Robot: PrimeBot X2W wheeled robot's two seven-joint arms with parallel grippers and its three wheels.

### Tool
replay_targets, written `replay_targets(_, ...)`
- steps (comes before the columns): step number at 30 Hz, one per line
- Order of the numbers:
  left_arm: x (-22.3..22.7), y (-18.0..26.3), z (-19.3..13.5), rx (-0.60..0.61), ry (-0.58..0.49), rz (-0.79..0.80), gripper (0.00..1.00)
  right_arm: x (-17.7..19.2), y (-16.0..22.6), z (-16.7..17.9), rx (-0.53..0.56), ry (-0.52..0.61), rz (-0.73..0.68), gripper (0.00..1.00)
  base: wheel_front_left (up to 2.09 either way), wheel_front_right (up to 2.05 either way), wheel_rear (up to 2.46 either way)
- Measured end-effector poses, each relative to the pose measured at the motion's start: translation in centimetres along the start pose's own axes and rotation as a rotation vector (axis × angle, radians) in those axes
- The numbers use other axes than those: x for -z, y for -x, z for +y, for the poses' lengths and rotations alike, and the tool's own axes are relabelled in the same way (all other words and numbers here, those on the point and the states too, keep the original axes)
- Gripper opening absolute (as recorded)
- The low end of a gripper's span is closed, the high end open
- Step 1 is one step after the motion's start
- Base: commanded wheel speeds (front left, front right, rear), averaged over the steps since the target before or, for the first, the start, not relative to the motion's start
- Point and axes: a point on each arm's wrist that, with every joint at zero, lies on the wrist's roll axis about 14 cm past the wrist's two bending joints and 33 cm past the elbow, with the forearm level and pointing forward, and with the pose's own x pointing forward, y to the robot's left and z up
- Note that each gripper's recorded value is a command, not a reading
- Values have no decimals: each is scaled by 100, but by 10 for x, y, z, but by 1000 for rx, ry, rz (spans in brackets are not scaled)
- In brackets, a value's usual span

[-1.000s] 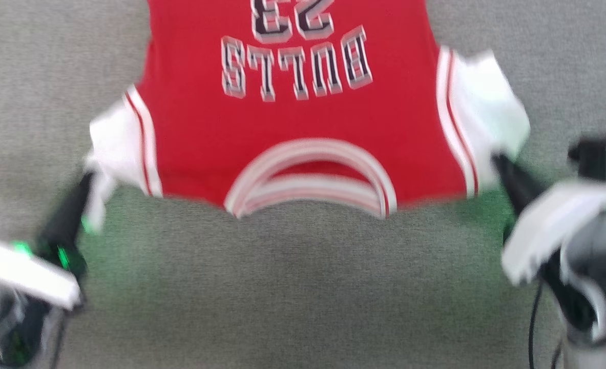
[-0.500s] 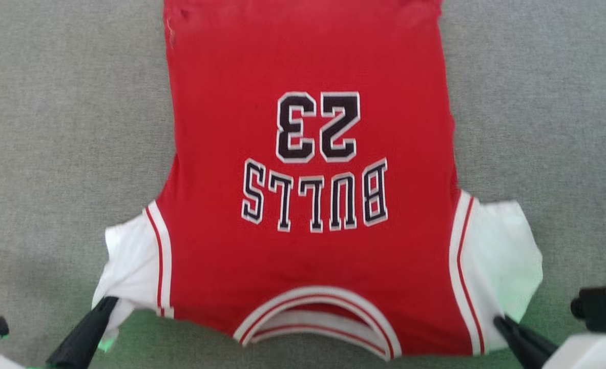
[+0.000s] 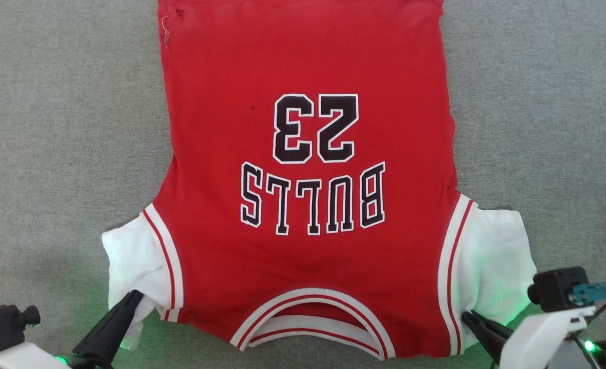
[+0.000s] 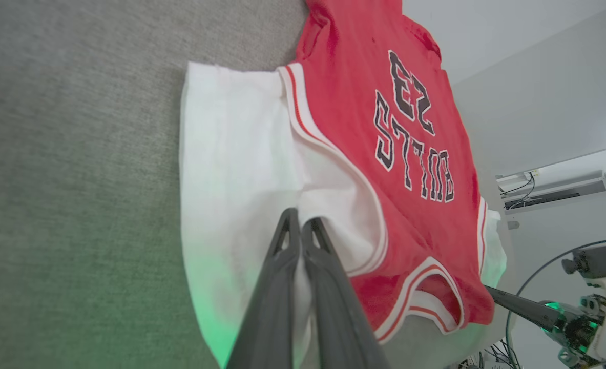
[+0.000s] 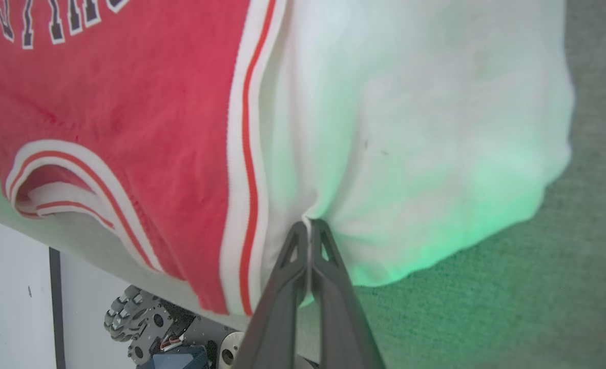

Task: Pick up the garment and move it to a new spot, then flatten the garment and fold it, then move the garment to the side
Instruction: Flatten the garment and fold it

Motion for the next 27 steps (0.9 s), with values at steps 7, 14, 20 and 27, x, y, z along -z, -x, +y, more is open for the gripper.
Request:
replay_targets(7,1,-1,4,-9,-16,2,0,-5,-5,3,-1,22,-33,100,0,0,0)
replay_targets(14,-5,6,-10,30,-37,-29,0,-65,28,3,37,119,-199,100,0,0,0)
replay_targets(20,-11,-1,-19,61,-49,-45,0,-162,34,-3,108,228,-374,100,0,0,0)
replay_targets(27,-20,-31,-27,97,-44,-50,0,-266,-23,-12,216,270,-408,100,0,0,0)
